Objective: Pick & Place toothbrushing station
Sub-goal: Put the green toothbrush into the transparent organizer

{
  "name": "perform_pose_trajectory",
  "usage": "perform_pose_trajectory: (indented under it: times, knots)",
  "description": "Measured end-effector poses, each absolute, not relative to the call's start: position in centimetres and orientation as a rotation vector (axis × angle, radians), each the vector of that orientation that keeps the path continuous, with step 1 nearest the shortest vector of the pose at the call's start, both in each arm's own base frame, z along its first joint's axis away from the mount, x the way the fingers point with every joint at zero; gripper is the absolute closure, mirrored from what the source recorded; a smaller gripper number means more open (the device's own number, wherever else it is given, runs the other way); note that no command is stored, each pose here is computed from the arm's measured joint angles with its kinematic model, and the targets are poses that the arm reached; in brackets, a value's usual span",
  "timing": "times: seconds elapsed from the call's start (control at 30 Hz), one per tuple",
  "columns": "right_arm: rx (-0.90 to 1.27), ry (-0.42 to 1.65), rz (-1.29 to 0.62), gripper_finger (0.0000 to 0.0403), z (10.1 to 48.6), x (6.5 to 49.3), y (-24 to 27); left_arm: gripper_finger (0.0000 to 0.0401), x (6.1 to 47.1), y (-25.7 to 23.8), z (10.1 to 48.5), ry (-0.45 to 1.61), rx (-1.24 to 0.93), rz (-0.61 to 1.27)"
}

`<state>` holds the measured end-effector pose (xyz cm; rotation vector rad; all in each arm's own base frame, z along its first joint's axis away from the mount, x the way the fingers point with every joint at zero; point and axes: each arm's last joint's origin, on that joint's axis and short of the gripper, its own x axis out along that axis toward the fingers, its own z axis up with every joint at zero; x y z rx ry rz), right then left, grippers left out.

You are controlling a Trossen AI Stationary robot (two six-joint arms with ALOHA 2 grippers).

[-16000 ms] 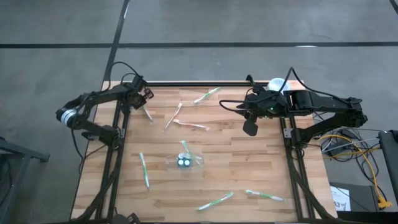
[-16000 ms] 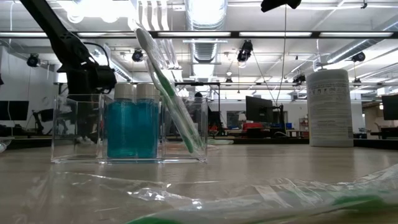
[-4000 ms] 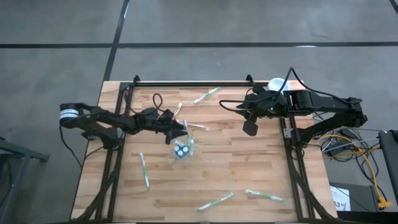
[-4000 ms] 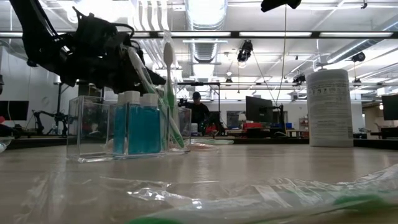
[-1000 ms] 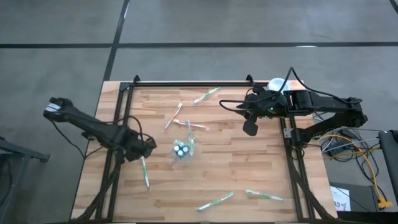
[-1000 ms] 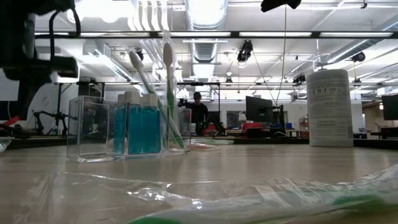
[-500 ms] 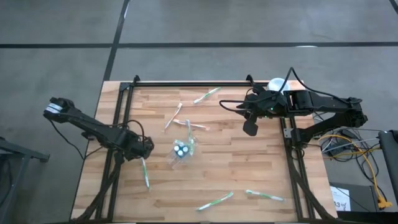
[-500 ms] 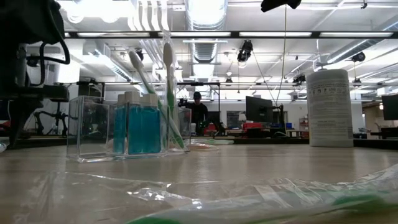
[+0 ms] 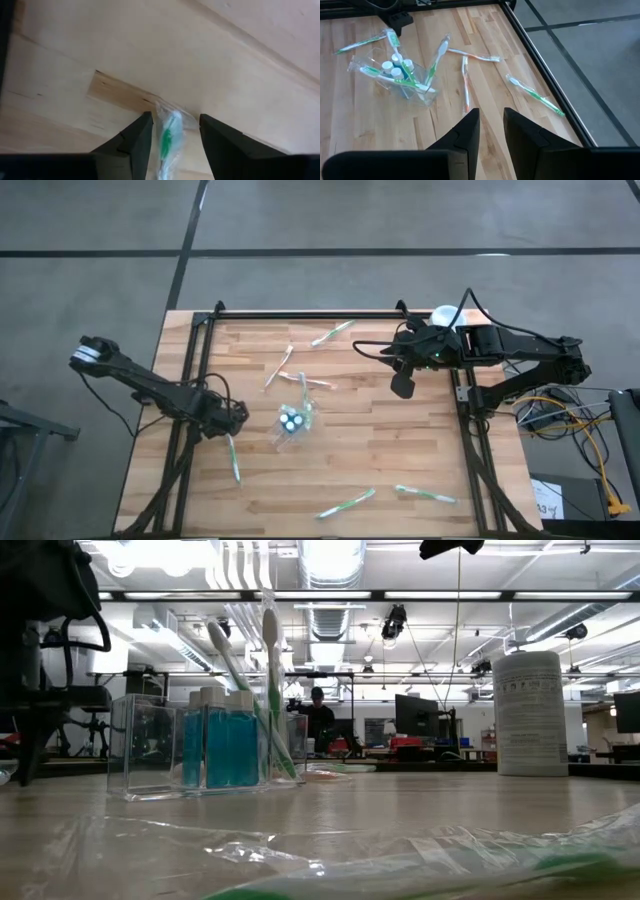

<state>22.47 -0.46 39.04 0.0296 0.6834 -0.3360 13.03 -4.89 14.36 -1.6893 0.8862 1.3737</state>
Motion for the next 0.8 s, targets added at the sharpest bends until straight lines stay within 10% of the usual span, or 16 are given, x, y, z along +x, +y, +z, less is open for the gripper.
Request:
perform_pose_trajectory:
  times: [0.8]
  knots:
    - [0.030, 0.683, -0.336, 0.0321, 39.04, 22.47, -0.48, 0.0370, 13.62, -5.07, 14.49, 0.889, -1.689, 1.268]
